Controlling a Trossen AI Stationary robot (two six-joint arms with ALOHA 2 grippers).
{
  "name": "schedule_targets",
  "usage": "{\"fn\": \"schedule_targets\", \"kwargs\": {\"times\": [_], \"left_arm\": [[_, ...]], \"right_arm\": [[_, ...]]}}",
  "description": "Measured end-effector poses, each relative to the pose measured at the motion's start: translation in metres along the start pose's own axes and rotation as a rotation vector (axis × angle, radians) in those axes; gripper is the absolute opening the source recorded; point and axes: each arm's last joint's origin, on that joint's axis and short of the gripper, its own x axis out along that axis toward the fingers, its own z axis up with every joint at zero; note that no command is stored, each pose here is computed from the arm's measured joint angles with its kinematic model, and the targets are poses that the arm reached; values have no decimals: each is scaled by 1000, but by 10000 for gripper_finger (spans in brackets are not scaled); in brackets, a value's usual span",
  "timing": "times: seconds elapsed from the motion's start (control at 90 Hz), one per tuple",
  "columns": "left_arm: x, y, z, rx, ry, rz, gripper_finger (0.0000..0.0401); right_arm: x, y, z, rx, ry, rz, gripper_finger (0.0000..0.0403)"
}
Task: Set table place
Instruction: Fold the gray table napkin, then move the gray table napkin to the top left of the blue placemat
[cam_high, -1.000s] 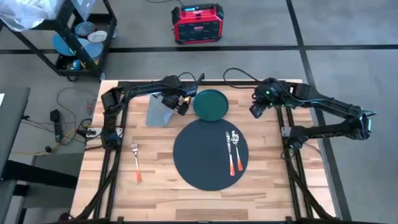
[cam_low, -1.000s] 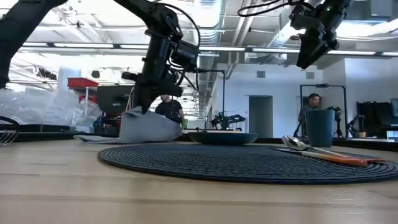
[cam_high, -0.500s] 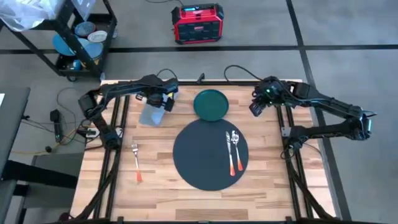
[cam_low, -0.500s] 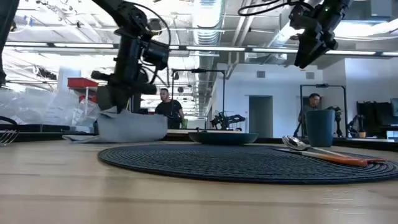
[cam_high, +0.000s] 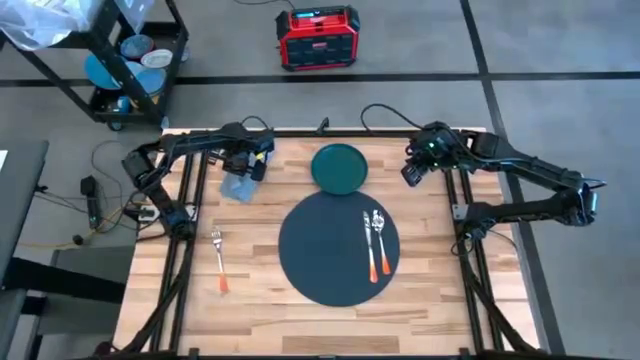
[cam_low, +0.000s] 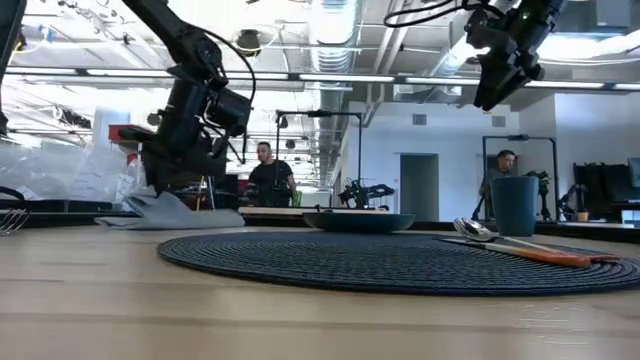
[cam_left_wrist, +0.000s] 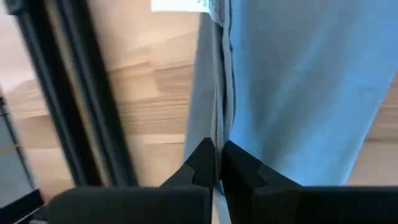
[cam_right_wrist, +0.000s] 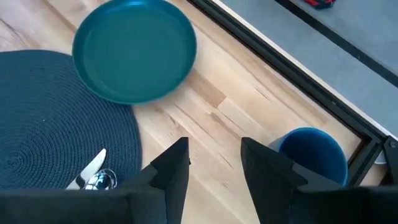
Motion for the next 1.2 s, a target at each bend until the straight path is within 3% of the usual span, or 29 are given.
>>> {"fn": "schedule_targets", "kwargs": {"times": [0.144,0.533,0.744,0.911,1.1,1.2], "left_arm": [[1,4,-1,11,24,24,11],[3,12,-2,41,77,73,94],[-1,14,-6,79,89,109,110],[-4,0,-16,166,122,25,93],[-4,-12,-21,234,87,-42,15],[-5,-15,-22,294,73,-51,3]], "right_arm": [[0,0,0,1,-1,0,132],[0,0,0,1,-2,0,132],[0,0,0,1,0,0,132],[0,0,0,-15,1,-1,132],[0,0,-2,-31,16,-5,132],[0,-1,-4,-39,36,-11,132]]}}
